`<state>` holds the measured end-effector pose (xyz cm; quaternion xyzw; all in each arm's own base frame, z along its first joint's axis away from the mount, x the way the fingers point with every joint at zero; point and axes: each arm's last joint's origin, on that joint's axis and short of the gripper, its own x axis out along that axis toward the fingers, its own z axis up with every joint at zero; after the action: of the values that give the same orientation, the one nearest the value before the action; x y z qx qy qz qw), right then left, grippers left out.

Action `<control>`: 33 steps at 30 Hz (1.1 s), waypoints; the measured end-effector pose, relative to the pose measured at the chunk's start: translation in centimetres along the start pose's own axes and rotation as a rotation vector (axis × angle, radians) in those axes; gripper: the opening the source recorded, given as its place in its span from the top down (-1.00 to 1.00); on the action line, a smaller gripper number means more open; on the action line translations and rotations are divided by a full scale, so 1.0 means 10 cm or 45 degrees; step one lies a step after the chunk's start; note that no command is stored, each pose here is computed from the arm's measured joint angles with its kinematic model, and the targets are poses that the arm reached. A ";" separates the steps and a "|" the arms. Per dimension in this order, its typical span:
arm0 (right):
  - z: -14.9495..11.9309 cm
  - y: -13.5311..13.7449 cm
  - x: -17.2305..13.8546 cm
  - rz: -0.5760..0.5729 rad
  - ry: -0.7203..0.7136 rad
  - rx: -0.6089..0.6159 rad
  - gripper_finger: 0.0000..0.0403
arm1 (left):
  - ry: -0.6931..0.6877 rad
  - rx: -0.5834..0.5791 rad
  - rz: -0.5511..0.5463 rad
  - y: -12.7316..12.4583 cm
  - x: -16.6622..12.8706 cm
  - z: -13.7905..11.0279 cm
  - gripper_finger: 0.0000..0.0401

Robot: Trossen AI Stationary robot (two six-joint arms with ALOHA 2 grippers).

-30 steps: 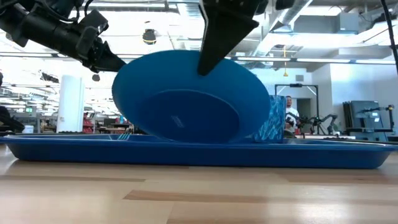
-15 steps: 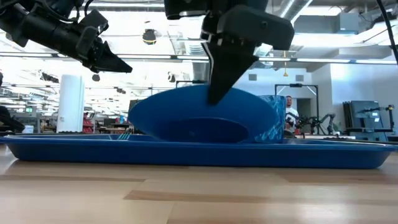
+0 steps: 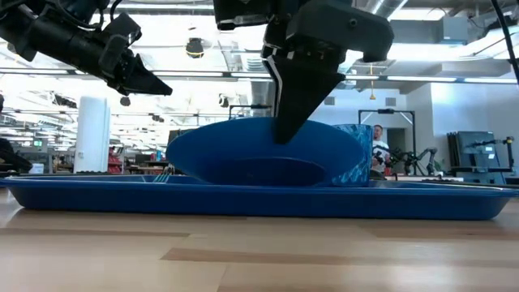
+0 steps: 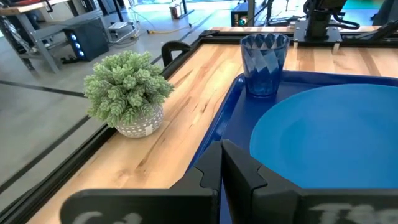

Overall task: Pick and place plate/cup/fork/spoon on tray
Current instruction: Put the blue plate to the right of the fork on the blue serving tray

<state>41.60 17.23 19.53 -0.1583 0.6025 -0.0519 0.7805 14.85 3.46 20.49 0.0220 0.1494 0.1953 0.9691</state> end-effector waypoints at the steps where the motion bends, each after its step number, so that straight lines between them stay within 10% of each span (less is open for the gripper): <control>1: 0.00 0.00 0.00 0.009 0.003 0.002 0.69 | 0.000 0.000 0.000 0.00 0.00 0.00 1.00; 33: 0.02 -0.17 0.25 0.027 -0.018 0.146 0.88 | 0.013 0.001 0.000 0.00 0.00 -0.01 1.00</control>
<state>42.67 14.98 17.83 -0.1073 0.5947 -0.0770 0.7930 14.82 3.46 20.39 0.0213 0.1545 0.1953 0.9683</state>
